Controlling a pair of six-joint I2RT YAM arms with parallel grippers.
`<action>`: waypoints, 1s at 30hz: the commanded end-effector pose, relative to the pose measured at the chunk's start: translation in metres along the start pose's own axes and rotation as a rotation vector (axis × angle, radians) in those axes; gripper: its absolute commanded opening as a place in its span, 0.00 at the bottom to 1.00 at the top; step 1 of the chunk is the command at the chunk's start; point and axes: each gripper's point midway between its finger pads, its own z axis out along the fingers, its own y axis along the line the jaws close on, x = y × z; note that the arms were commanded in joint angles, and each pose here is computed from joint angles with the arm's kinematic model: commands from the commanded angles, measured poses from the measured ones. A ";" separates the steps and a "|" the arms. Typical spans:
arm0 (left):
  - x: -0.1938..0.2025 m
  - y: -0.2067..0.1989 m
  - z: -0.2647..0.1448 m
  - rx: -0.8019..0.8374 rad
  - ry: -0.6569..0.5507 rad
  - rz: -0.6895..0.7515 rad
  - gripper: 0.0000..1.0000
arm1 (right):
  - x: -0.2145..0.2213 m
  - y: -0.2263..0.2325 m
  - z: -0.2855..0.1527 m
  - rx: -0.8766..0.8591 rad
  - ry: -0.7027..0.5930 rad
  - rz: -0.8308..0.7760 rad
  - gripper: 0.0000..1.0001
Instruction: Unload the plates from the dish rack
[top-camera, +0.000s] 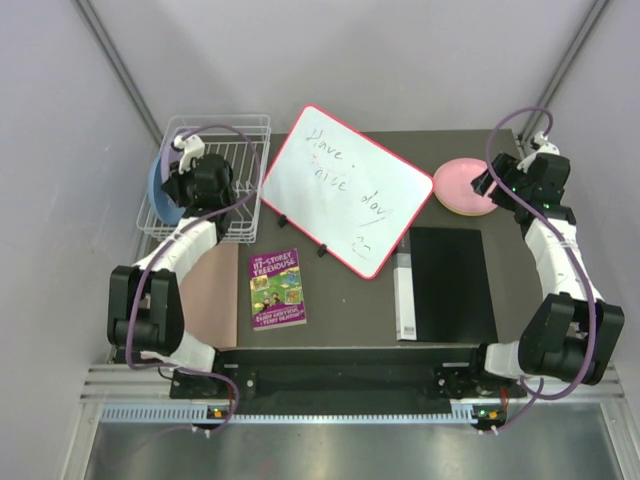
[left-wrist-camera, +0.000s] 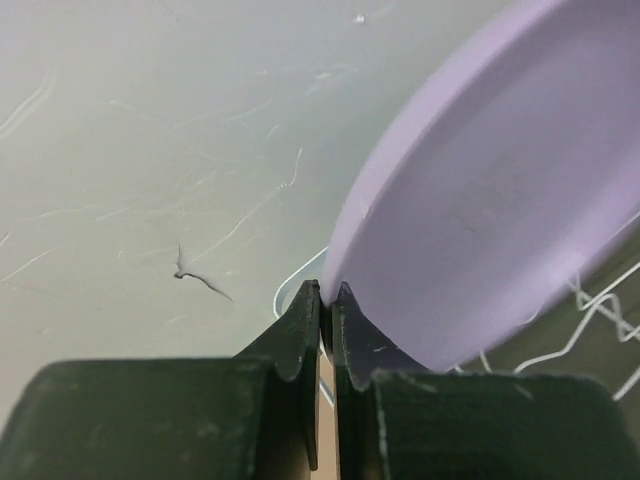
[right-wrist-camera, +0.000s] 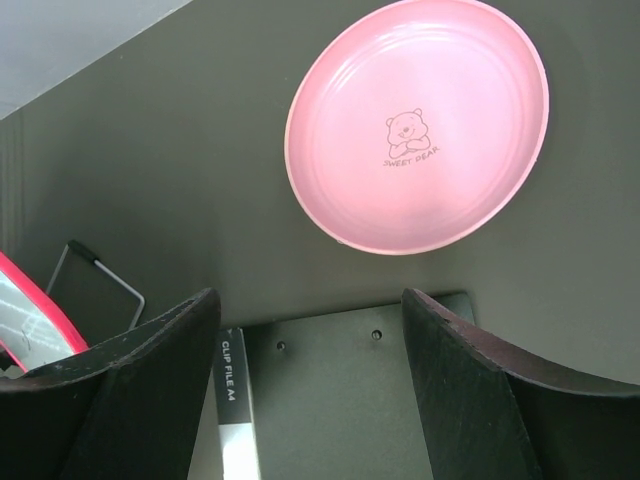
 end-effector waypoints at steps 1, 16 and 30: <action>-0.052 0.014 -0.021 -0.013 -0.115 -0.173 0.00 | -0.017 0.013 -0.015 -0.032 -0.065 -0.041 0.73; -0.103 -0.063 -0.132 0.751 0.050 -0.538 0.00 | -0.036 0.125 -0.077 -0.478 -0.146 -0.111 0.84; -0.093 -0.153 -0.264 1.360 0.290 -0.708 0.00 | 0.015 0.232 -0.062 -0.765 -0.039 -0.143 0.84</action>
